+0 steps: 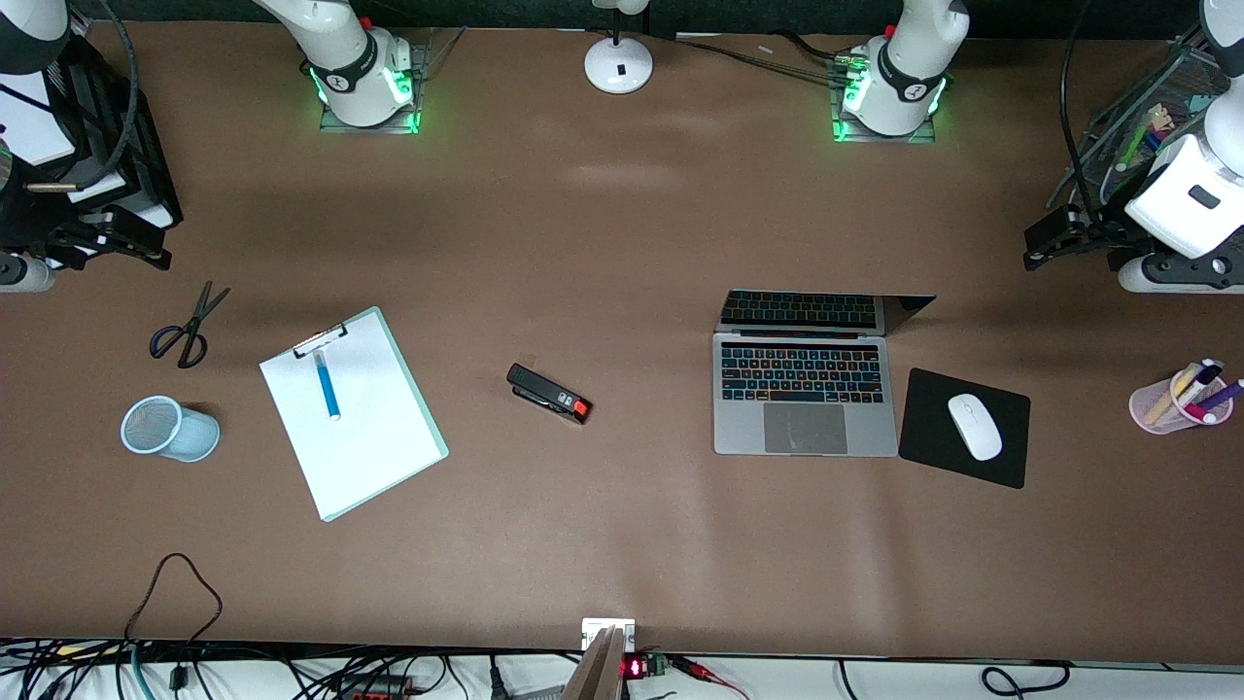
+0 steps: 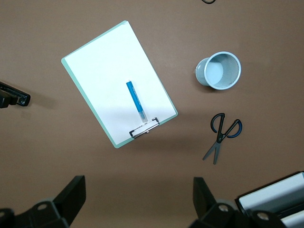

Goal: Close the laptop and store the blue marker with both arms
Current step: 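Raise both arms from rest toward the clipboard and the laptop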

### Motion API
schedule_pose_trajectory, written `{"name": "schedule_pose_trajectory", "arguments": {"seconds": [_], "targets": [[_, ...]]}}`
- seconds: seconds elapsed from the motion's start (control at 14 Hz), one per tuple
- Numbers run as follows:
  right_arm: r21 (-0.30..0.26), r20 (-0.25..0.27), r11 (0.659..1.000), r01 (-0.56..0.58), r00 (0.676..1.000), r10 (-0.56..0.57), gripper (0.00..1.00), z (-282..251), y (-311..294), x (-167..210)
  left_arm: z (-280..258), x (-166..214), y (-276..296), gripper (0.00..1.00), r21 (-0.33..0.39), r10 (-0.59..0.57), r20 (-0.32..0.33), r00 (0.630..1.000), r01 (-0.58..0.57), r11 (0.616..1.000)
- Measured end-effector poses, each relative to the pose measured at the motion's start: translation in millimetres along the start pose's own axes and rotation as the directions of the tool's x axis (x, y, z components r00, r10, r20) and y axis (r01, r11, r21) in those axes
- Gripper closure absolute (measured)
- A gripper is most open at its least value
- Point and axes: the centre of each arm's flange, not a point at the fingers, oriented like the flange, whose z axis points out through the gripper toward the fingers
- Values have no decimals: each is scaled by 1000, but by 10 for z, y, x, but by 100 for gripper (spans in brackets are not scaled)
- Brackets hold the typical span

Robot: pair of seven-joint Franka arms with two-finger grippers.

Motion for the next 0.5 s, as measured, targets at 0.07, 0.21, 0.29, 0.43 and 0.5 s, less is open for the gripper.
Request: {"name": "schedule_pose_trajectory", "arguments": {"seconds": [0.07, 0.21, 0.29, 0.43, 0.5], "targets": [[0, 2, 1000, 0, 1000, 0, 0, 0, 0, -3, 0, 0, 0, 0, 0, 0, 0, 1000, 0, 1000], [1, 6, 1000, 0, 1000, 0, 0, -7, 1, -16, 4, 2, 0, 0, 0, 0, 1, 1000, 0, 1000], [1, 7, 1000, 0, 1000, 0, 0, -9, 1, -18, 9, 4, -1, 0, 0, 0, 2, 1000, 0, 1000], [1, 8, 1000, 1, 1000, -1, 0, -2, -2, -17, 26, 12, -11, 0, 0, -2, 6, 1000, 2, 1000], [0, 12, 1000, 5, 1000, -5, 0, 19, -16, -8, 42, 19, -13, 0, 0, -2, 8, 1000, 2, 1000]]}}
